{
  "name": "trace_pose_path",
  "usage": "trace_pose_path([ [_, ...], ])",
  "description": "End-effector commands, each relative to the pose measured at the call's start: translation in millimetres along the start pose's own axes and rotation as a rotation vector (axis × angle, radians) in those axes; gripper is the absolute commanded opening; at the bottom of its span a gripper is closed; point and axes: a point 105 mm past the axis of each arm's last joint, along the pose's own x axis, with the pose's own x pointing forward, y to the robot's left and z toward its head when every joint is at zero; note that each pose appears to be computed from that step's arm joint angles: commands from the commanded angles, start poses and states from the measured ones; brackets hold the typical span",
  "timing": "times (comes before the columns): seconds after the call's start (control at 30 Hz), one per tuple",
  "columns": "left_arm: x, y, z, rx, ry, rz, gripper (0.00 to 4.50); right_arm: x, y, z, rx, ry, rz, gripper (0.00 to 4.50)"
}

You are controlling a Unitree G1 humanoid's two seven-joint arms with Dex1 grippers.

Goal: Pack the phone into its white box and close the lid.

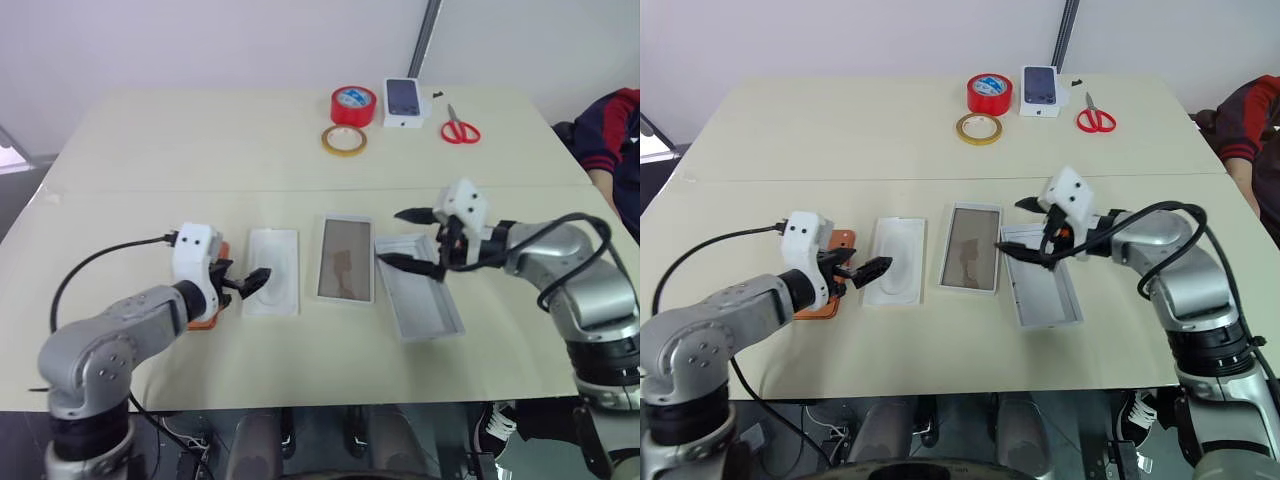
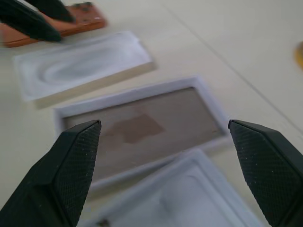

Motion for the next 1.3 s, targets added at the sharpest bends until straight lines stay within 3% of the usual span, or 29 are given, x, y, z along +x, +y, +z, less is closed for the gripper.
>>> trace_pose_path([
  [0.03,-3,2,6,-0.062,0.009,0.008,4.46,4,14,11,-0.033,-0.036,0.042,4.50],
  [0.37,17,-7,-9,-0.154,0.115,-0.015,4.46,14,31,14,-0.076,-0.043,0.111,4.50],
  [0.47,22,-7,-5,-0.192,0.097,-0.009,3.62,14,30,10,-0.099,-0.014,0.105,4.50],
  [0.7,23,-1,-6,-0.224,0.101,0.022,0.02,17,43,1,-0.095,0.100,0.159,4.50],
  [1.03,10,19,26,-0.336,-0.063,0.046,0.02,56,62,-21,-0.061,0.272,0.136,4.50],
  [1.13,3,23,39,-0.341,-0.118,0.042,0.00,62,63,-27,-0.066,0.311,0.118,3.66],
  [1.3,-3,26,48,-0.326,-0.155,0.041,0.00,63,67,-34,-0.129,0.359,0.129,1.05],
])
